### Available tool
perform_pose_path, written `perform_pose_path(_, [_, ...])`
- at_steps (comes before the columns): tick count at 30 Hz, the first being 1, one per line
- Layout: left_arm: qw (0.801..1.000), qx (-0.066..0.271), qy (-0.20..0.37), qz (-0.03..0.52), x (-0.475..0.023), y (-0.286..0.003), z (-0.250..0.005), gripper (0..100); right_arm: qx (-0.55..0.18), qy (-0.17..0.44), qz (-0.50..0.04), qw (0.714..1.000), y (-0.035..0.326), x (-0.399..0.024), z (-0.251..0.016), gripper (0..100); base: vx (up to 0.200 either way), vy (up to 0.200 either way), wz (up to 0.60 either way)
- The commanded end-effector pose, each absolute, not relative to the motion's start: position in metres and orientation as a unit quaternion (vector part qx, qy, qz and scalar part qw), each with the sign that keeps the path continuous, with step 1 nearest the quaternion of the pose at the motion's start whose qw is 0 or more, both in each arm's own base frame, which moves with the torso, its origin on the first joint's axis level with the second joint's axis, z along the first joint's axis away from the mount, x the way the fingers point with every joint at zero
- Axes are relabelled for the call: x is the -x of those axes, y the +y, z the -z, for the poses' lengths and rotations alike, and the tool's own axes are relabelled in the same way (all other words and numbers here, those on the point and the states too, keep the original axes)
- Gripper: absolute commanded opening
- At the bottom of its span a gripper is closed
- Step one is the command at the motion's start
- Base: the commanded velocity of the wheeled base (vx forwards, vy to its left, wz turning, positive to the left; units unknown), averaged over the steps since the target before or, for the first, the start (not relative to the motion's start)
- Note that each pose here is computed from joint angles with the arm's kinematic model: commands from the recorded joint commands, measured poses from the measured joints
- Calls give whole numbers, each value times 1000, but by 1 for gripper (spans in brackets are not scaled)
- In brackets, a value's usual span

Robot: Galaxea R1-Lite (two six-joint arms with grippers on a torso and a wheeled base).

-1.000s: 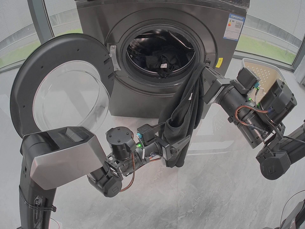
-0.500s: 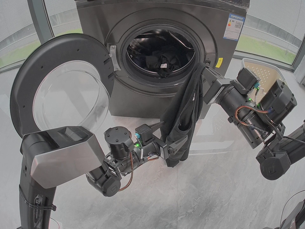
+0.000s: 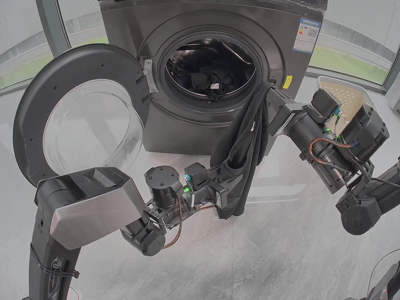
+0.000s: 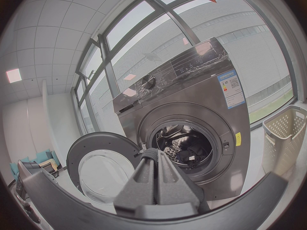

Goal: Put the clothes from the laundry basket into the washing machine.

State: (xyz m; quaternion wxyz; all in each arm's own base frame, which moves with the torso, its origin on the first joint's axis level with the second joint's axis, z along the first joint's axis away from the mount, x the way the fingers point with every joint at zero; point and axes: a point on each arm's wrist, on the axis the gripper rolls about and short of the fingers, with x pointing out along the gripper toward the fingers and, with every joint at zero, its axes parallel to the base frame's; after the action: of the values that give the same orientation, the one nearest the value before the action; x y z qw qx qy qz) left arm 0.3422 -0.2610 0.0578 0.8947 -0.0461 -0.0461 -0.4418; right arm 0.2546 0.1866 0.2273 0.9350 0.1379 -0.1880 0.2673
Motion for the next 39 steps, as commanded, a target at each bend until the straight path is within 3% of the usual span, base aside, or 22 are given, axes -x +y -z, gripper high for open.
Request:
perform_pose_path(1, [895,48,-51,441,-343,-261,-61,0,-137,-187,-266,936,186,-255,-226,0,0,0,0])
perform_pose_path(13, [897,50,-68,434,-316,-238,-105,0,-135,-182,-261,939,183,-256,-224,0,0,0,0])
perform_pose_path(17, [904,47,-66,420,-302,-214,-120,0,-132,-183,-248,942,176,-261,-223,0,0,0,0])
perform_pose_path(21, [920,38,-74,384,-285,-171,-139,0,-131,-187,-246,942,172,-261,-225,0,0,0,0])
perform_pose_path(30, [929,43,-146,336,-260,-125,-191,0,-114,-183,-283,935,160,-243,-224,0,0,0,0])
perform_pose_path(39, [921,51,-222,317,-259,-120,-231,0,-108,-209,-283,930,152,-234,-238,0,0,0,0])
